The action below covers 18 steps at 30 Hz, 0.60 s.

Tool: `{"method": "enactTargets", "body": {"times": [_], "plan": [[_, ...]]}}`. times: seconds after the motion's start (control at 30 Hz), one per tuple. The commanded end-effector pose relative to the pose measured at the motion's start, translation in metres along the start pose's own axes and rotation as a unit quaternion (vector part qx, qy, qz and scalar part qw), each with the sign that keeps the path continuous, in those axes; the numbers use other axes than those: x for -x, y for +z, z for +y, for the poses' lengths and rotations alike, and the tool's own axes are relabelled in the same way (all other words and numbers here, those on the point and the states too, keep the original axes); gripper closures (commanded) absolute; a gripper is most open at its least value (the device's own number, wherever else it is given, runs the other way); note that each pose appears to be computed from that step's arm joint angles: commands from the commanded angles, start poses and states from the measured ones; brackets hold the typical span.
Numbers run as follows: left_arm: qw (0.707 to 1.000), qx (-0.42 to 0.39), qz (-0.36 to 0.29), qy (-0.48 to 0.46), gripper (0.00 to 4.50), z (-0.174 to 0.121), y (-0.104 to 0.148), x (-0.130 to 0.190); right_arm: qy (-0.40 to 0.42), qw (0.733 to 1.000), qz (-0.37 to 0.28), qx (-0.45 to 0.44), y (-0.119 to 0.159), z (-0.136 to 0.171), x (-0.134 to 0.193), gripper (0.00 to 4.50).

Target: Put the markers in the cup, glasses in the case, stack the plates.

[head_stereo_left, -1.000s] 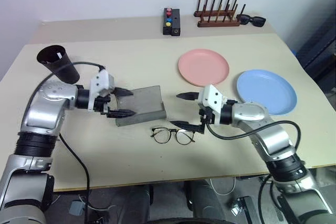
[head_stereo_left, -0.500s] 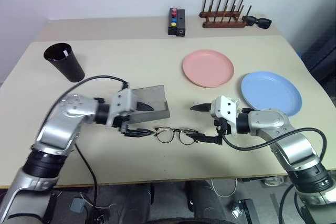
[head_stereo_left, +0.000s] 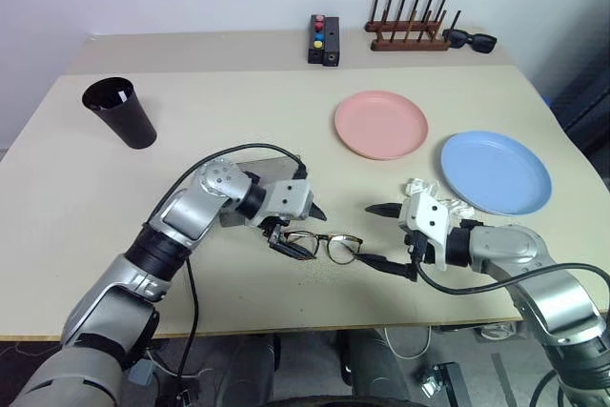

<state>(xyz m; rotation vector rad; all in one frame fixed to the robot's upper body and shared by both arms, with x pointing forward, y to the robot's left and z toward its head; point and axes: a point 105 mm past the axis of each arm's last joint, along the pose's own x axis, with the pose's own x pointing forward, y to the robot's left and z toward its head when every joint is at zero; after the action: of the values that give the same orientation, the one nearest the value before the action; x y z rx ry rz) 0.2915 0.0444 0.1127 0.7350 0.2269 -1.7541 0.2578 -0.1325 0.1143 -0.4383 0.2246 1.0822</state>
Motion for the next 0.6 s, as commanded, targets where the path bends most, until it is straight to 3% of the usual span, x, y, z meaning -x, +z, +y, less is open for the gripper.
{"method": "enactTargets", "body": {"times": [0.03,0.33,0.4,0.6], "plan": [[0.999,-0.026,0.001,-0.02,0.69,0.001,0.006,-0.004,-0.018,1.0,-0.01,0.022,0.011,-0.002,0.006,0.0],[0.999,-0.019,0.007,-0.035,0.69,0.002,0.0,-0.015,-0.026,0.999,-0.014,0.016,0.011,0.0,0.003,0.0],[0.999,-0.017,0.005,-0.034,1.49,0.002,0.0,-0.014,-0.027,0.999,-0.014,0.016,0.01,-0.001,0.003,0.0],[0.999,-0.017,0.001,-0.028,1.49,0.003,0.002,-0.011,-0.027,0.999,-0.015,0.018,0.01,-0.003,0.001,0.0]]}}
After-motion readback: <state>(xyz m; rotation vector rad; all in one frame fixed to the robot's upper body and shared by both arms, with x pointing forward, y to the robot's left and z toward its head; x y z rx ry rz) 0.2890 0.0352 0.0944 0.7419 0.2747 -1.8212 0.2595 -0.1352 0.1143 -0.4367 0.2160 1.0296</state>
